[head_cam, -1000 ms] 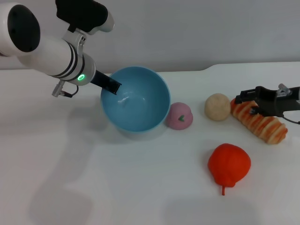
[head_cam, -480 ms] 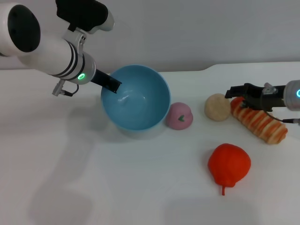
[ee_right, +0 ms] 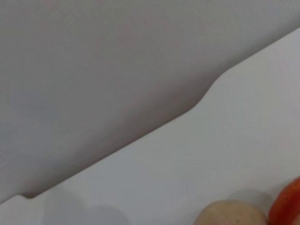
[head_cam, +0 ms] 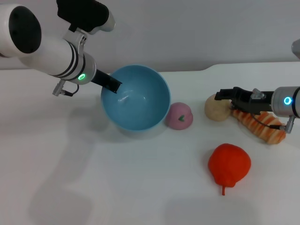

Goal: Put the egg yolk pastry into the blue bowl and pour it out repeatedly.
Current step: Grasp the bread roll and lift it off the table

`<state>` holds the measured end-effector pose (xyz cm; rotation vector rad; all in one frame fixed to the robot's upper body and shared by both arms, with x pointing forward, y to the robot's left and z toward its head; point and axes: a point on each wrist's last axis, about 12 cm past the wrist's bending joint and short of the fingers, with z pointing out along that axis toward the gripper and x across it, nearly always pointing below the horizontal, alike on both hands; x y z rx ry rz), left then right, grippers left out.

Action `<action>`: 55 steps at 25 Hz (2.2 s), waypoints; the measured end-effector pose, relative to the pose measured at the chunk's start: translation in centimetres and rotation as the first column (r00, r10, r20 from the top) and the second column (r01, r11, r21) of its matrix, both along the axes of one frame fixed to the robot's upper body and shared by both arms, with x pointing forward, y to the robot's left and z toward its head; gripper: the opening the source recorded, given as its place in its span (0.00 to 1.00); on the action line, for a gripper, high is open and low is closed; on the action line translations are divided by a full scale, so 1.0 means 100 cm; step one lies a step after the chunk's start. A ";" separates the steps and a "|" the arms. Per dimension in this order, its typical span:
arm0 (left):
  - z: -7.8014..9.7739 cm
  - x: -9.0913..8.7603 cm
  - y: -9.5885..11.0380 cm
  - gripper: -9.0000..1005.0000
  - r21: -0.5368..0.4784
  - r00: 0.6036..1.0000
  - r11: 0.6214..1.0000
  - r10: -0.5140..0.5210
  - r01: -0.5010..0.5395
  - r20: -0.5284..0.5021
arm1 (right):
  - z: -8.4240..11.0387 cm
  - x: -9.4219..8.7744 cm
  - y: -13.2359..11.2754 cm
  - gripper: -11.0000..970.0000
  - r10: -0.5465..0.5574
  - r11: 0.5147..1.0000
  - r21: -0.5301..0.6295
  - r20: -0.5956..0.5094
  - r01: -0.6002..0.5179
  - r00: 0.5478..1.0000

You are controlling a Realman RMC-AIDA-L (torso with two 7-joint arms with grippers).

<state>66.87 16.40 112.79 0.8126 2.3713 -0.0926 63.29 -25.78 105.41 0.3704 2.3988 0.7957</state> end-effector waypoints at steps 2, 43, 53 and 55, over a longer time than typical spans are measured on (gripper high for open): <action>0.000 0.000 0.000 0.01 0.000 1.000 1.000 0.000 0.000 0.000 | -0.002 -0.001 -0.001 0.59 -0.011 1.000 -0.004 -0.004 0.011 1.000; -0.002 -0.002 0.003 0.01 0.002 1.000 1.000 0.009 -0.008 -0.015 | 0.042 0.009 -0.042 0.59 0.043 0.983 -0.173 -0.071 -0.054 0.997; 0.001 0.000 -0.003 0.01 -0.027 1.000 1.000 0.005 -0.005 -0.012 | 0.084 0.041 -0.024 0.58 0.172 0.924 -0.324 -0.121 -0.203 0.978; 0.002 0.000 -0.004 0.01 -0.034 1.000 0.999 0.004 -0.004 -0.014 | 0.081 0.042 -0.017 0.58 0.173 0.924 -0.327 -0.106 -0.199 0.979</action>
